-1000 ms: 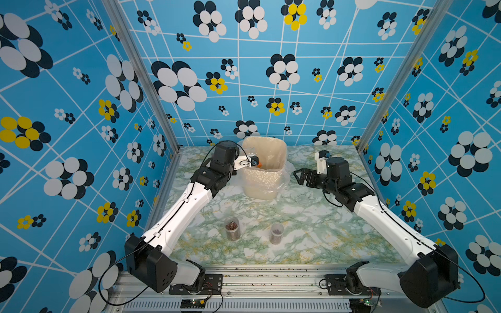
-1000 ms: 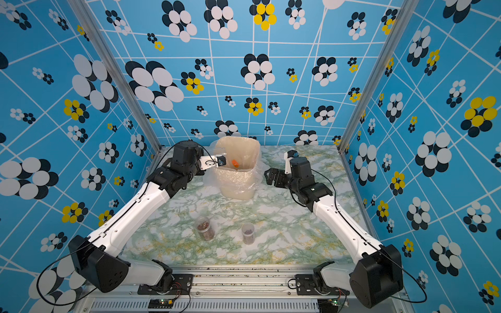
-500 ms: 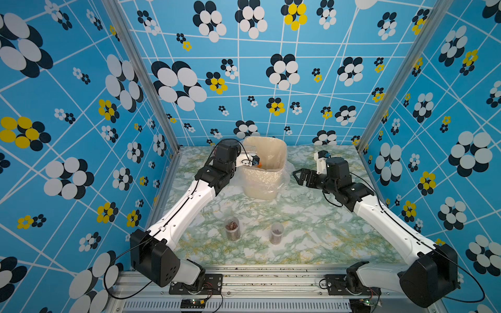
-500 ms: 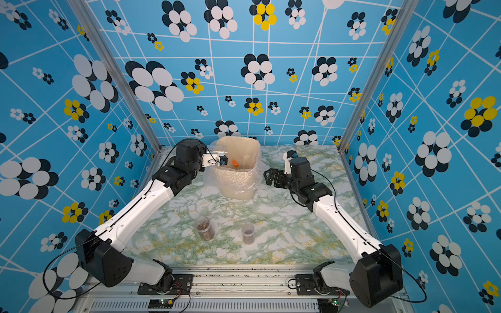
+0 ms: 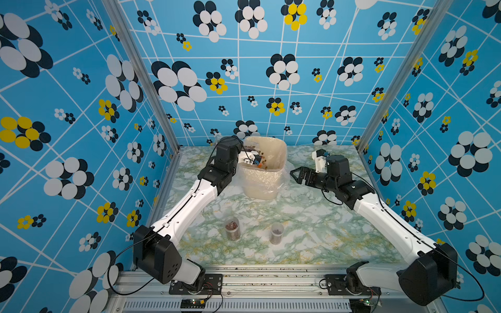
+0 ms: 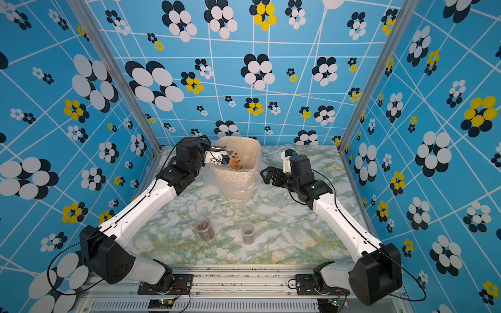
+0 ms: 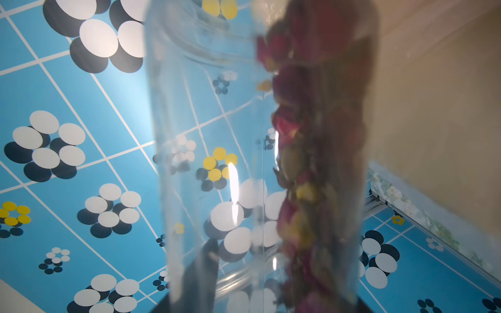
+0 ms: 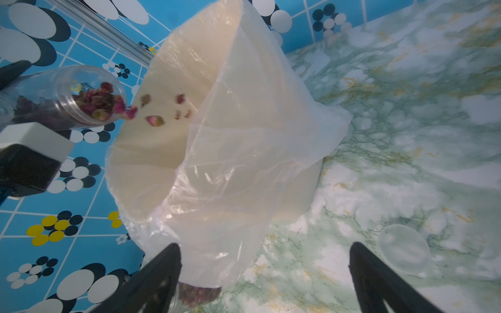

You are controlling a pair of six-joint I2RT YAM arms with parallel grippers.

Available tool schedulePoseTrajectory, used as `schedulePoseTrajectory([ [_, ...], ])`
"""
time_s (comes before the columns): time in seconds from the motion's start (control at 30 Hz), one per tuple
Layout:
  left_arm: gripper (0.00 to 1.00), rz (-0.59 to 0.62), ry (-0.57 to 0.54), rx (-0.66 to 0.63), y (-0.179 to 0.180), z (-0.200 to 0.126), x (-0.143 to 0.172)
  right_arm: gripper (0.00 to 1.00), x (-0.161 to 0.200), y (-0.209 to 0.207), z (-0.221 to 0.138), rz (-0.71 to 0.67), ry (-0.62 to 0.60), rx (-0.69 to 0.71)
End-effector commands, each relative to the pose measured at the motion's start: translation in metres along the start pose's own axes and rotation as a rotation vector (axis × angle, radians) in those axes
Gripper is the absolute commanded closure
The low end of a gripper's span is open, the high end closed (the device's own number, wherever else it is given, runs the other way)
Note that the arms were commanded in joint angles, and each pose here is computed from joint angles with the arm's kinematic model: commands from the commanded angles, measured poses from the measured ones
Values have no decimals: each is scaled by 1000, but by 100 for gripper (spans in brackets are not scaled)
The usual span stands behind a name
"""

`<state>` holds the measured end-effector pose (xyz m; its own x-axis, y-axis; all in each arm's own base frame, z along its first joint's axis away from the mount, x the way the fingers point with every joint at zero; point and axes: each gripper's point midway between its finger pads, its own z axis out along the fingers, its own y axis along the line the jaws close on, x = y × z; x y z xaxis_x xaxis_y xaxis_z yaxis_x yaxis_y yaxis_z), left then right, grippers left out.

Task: Empty the moldy dried flower tea in the jars
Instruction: Pour the moldy dried flower tea into the trash bin.

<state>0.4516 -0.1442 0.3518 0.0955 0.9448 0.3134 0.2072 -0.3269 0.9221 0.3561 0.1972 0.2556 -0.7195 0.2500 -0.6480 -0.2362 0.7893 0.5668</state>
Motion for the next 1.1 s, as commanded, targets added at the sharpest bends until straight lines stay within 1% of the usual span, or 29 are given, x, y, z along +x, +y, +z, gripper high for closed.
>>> schedulePoseTrajectory([
  [0.0,92,91,-23,-22,-3,8,-7,1,-6,15,-5,48,17,-60],
  [0.13,92,116,-34,-29,-5,11,-9,1,-10,30,-8,78,21,-127],
  [0.37,92,174,-41,-86,-5,21,-10,1,-22,60,-13,146,13,-270],
  [0.53,92,184,-35,-131,0,28,-8,1,-32,79,-19,184,10,-363],
  [0.8,92,188,-47,-189,9,30,-12,1,-36,84,-28,170,9,-358],
  [0.97,92,131,-63,-180,10,27,-12,1,-40,83,-35,140,-5,-319],
  [1.03,92,72,-77,-168,9,25,-11,1,-45,87,-36,147,-9,-331],
  [1.07,92,22,-88,-157,10,23,-11,1,-47,90,-35,154,-7,-343],
])
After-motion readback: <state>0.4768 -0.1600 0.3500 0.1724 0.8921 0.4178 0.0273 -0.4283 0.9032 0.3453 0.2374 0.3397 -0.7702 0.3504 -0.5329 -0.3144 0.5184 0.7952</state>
